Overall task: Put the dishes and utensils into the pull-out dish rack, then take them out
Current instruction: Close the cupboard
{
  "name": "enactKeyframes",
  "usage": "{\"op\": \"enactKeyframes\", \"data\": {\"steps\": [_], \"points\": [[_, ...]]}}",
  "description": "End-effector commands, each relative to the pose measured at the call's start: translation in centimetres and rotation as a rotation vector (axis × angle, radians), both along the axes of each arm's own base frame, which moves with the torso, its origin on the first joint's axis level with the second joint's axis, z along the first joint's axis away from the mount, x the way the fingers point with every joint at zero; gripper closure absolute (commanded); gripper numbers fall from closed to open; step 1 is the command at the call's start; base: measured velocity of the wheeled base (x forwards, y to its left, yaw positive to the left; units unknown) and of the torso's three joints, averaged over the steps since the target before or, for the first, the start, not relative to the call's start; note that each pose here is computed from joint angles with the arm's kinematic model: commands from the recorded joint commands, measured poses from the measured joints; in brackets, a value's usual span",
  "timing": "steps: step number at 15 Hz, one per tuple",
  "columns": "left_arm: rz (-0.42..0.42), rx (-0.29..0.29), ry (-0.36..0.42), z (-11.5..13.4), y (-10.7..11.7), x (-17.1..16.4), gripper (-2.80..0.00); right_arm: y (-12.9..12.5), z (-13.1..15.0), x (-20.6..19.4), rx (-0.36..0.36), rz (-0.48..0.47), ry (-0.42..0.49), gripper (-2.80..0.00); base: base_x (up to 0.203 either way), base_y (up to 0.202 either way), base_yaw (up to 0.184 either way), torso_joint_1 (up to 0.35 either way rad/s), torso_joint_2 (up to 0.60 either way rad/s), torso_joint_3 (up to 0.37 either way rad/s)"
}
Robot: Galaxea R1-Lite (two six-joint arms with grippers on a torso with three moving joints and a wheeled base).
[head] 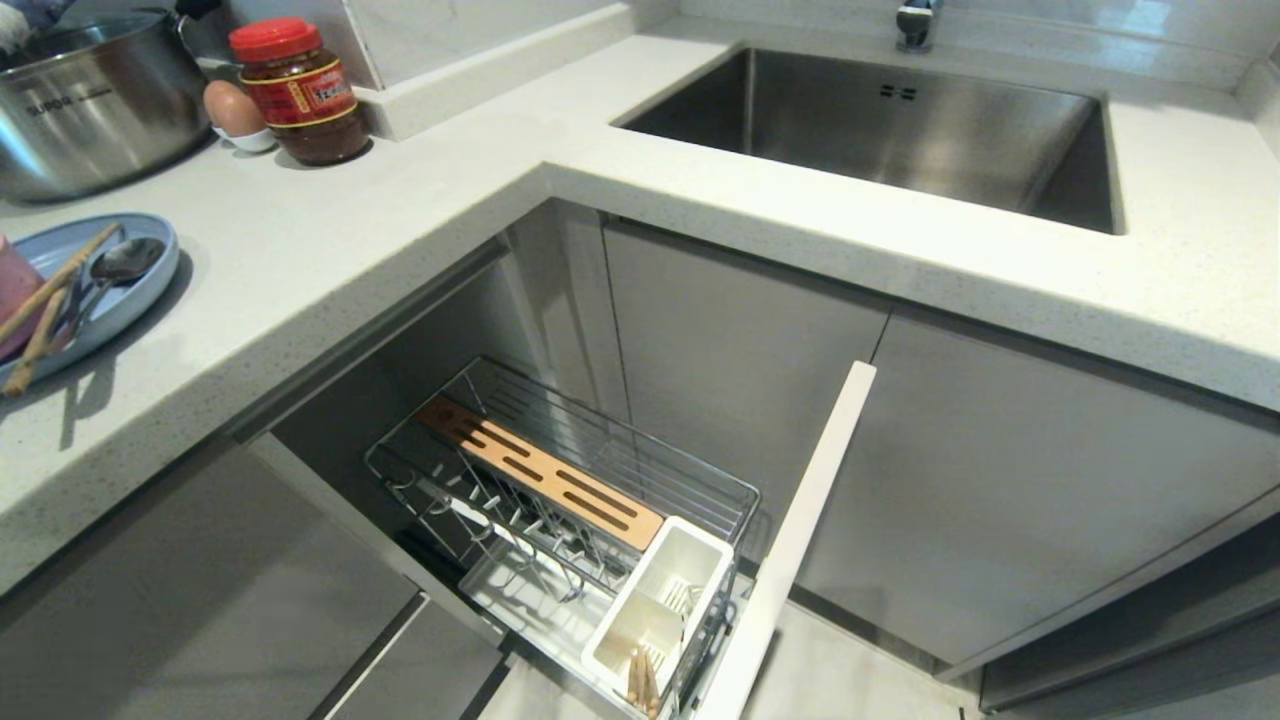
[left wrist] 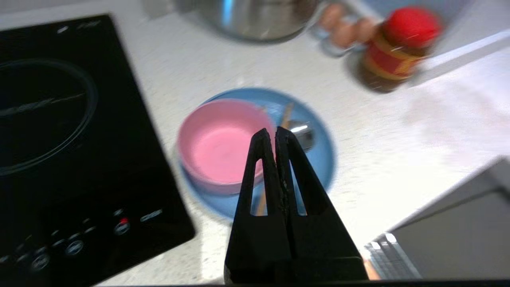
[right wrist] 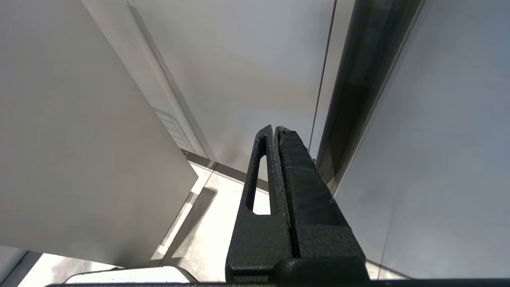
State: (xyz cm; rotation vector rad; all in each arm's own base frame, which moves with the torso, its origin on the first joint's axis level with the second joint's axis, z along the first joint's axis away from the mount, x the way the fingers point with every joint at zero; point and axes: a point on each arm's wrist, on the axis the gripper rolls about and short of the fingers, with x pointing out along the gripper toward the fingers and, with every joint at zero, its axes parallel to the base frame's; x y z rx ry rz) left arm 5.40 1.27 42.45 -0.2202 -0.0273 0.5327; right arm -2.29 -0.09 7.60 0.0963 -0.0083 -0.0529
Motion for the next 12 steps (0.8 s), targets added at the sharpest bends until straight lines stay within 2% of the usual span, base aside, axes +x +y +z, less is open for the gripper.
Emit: {"op": "enactKeyframes", "data": {"steps": [1, 3, 4, 5, 7, 10, 12], "points": [[-0.067, 0.003, -0.106, 0.2, -0.3, -2.8, 0.00, 0.0, 0.0, 0.0, 0.000, 0.000, -0.005, 0.00, 0.000, 0.000, 0.000, 0.000, 0.00, 0.000], [-0.165, 0.027, -0.175, -0.3, -0.5, -4.6, 0.00, 0.0, 0.0, 0.0, 0.000, 0.000, -0.005, 0.00, 0.000, 0.000, 0.000, 0.000, 0.00, 0.000], [-0.239, 0.065, -0.189, -1.0, -0.6, -5.6, 0.00, 0.0, 0.0, 0.0, 0.000, 0.000, -0.005, 0.00, 0.000, 0.000, 0.000, 0.000, 0.00, 0.000], [-0.299, 0.114, -0.171, -2.0, -0.8, -6.3, 0.00, 0.0, 0.0, 0.0, 0.000, 0.000, -0.005, 0.00, 0.000, 0.000, 0.000, 0.000, 0.00, 0.000], [-0.363, 0.223, -0.145, -4.2, -0.9, -8.4, 0.00, 0.0, 0.0, 0.0, 0.000, 0.000, -0.005, 0.00, 0.000, 0.000, 0.000, 0.000, 0.00, 0.000], [-0.353, 0.369, -0.114, -8.3, -1.1, -11.9, 0.00, 0.0, 0.0, 0.0, 0.000, 0.000, -0.005, 0.00, 0.000, 0.000, 0.000, 0.000, 0.00, 0.000], [-0.349, 0.418, -0.051, -11.6, -1.3, -12.5, 0.00, 0.0, 0.0, 0.0, 0.000, 0.000, -0.005, 0.00, 0.000, 0.000, 0.000, 0.000, 0.00, 0.000]]}}
